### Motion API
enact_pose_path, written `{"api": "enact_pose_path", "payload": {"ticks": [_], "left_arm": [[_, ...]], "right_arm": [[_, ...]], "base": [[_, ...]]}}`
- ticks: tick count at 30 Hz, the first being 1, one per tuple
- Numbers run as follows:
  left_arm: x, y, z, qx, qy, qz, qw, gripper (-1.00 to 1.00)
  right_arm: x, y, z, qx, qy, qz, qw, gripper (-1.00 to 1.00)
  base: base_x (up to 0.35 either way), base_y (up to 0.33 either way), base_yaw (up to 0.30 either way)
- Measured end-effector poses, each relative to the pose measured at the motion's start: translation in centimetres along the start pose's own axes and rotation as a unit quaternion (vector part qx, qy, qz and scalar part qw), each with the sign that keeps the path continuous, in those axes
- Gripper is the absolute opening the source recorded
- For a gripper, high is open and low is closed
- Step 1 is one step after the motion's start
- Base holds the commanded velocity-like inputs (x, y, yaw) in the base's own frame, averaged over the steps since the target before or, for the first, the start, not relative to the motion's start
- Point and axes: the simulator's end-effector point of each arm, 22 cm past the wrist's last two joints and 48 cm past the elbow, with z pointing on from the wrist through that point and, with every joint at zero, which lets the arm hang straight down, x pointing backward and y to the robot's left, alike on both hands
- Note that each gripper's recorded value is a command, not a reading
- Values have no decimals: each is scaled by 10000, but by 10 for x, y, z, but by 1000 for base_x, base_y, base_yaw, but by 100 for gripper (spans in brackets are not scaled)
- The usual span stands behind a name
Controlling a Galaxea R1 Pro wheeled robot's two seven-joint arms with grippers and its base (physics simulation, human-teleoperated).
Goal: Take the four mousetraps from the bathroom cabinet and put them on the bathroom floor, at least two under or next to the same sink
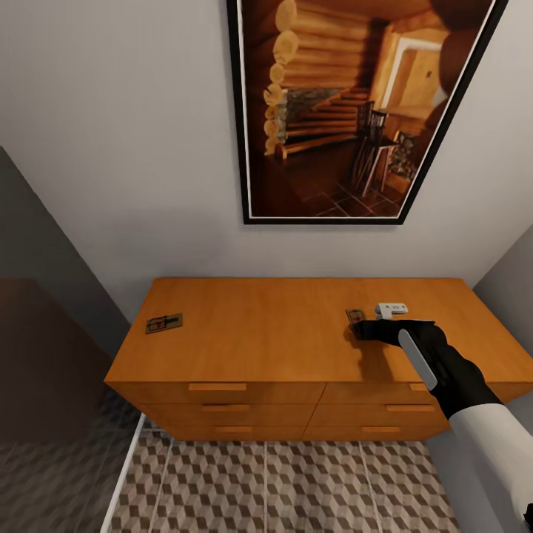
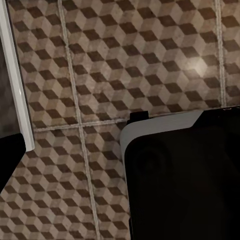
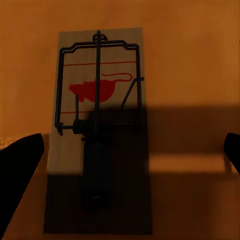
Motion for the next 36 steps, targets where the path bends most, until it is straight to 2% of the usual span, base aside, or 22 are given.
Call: {"api": "enact_pose_path", "payload": {"ticks": [36], "left_arm": [[0, 0, 0, 0, 3, 1, 10000, 100]], "right_arm": [[-1, 1, 0, -31, -6, 52, 10000, -100]], "base": [[0, 0, 0]]}}
